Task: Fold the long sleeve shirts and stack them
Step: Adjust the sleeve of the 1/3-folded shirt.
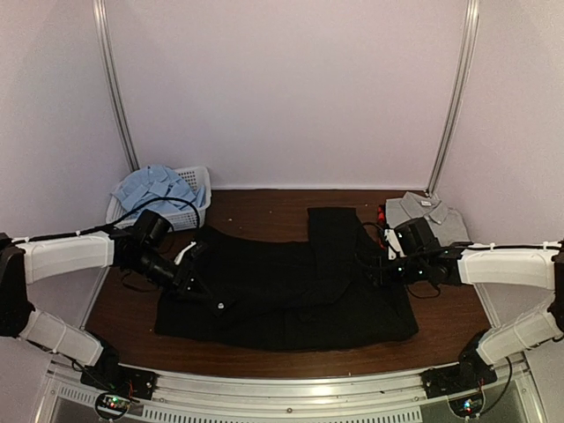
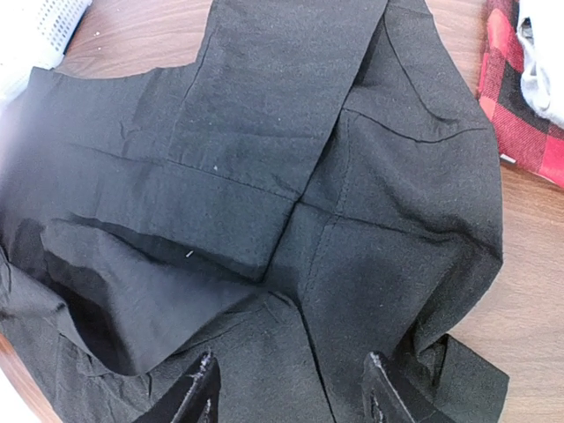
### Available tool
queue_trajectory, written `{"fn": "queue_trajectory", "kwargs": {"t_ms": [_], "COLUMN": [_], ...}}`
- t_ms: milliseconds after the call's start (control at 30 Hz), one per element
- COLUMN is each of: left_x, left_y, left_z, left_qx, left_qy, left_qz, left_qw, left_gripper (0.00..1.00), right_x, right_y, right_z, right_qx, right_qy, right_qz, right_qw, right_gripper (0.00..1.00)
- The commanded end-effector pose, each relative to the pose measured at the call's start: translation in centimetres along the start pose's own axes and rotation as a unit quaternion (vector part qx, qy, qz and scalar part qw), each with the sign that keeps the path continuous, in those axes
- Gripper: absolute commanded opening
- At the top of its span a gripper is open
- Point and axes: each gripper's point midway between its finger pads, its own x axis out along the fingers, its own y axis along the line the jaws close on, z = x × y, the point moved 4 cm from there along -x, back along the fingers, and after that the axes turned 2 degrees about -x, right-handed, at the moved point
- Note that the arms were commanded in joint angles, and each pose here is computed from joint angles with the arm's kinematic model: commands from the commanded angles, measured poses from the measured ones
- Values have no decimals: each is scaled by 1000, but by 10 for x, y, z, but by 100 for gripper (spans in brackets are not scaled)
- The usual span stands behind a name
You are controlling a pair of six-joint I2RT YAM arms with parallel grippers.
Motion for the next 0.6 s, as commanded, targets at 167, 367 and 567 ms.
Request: {"fn": "queue_trajectory", "kwargs": {"t_ms": [167,367,567], "left_x": [-18,-20,-25], "left_y": [22,38,44], "left_z": [-7,1,26], "left_qx": [-23,-33,4], "left_qy": [2,-22,-97], "left_qz": [-6,-18,20], "left_qw": [1000,999,995], "left_gripper": [0,4,28], "right_x": [2,3,6], "right_y": [0,-1,1], "right_z": [3,2,0], "right_qx": [-8,-6,-3], "right_qy": [-5,-4,0], "right_qz": [-10,-11,-6], "right_qw": [1000,1000,1000], "right_gripper": [56,56,56]}}
